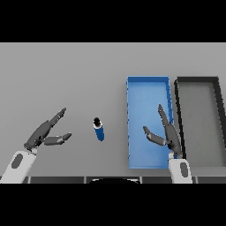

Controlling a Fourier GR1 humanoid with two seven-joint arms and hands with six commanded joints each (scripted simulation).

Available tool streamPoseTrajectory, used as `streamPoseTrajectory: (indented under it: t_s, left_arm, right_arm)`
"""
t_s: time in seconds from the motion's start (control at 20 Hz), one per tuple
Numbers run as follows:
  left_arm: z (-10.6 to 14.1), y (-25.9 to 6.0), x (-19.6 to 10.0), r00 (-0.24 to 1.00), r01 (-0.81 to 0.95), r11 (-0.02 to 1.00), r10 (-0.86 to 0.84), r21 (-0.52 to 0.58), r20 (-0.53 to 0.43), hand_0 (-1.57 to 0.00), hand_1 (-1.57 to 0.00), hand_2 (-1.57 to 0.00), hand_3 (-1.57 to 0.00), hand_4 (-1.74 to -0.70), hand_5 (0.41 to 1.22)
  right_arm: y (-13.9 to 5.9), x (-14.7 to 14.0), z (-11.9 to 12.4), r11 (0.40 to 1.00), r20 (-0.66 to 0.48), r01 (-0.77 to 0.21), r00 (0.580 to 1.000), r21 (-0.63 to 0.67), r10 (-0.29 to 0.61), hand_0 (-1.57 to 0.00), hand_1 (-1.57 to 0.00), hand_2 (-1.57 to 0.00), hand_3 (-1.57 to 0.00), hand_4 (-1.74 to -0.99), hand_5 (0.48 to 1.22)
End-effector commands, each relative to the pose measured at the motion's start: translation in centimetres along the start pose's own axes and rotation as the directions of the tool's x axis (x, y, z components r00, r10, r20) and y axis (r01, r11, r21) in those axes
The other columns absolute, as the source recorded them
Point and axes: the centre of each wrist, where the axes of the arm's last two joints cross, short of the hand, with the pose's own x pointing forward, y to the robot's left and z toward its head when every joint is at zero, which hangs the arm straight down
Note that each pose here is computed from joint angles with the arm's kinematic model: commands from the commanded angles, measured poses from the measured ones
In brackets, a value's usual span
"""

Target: Pick up the blue pipe and place it into the blue bin.

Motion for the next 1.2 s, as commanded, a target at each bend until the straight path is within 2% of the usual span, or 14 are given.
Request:
streamPoseTrajectory:
  t_s: [0.0,0.2,0.3,0.5,0.85,1.0,1.15]
  left_arm:
    - [-0.1,-0.6,0.3,1.000,-0.006,0.999,0.006,-0.032,-0.012,0.00,0.00,0.00,0.00,-1.05,0.513]
    - [-1.1,-3.7,1.3,1.000,-0.013,0.990,0.012,-0.142,-0.006,0.00,0.00,0.00,0.00,-1.09,0.472]
    - [-1.5,-5.0,0.8,1.000,-0.002,0.985,0.000,-0.175,-0.014,0.00,0.00,0.00,0.00,-1.10,0.454]
    - [-3.0,-7.0,0.8,0.999,-0.032,0.972,0.034,-0.233,0.004,0.00,0.00,0.00,0.00,-1.12,0.446]
    - [-7.0,-10.1,0.0,0.997,-0.077,0.959,0.073,-0.272,-0.022,0.00,0.00,0.00,0.00,-1.12,0.448]
    - [-8.4,-11.0,-0.1,0.999,-0.033,0.965,0.037,-0.260,0.011,0.00,0.00,0.00,0.00,-1.08,0.442]
    - [-9.3,-11.8,-0.3,0.994,-0.086,0.957,0.102,-0.278,0.042,0.00,0.00,0.00,0.00,-1.09,0.477]
  right_arm:
    - [-0.3,-0.2,0.1,1.000,-0.005,0.001,1.000,-0.006,-0.001,0.00,0.00,0.00,0.00,-1.229,0.606]
    - [-0.5,0.0,0.1,1.000,0.004,-0.004,1.000,-0.009,0.004,0.00,0.00,0.00,0.00,-1.248,0.612]
    - [-0.8,0.2,-0.2,1.000,-0.003,-0.003,1.000,-0.019,0.003,0.00,0.00,0.00,0.00,-1.257,0.617]
    - [-0.3,0.3,0.0,1.000,0.002,0.013,1.000,-0.013,-0.013,0.00,0.00,0.00,0.00,-1.270,0.617]
    - [-0.8,0.3,0.8,0.999,-0.012,0.028,1.000,-0.025,-0.028,0.00,0.00,0.00,0.00,-1.274,0.605]
    - [-0.5,0.1,0.7,0.999,-0.015,0.016,1.000,-0.029,-0.017,0.00,0.00,0.00,0.00,-1.265,0.597]
    - [-0.5,0.3,0.9,1.000,-0.001,0.022,1.000,-0.022,-0.022,0.00,0.00,0.00,0.00,-1.264,0.598]
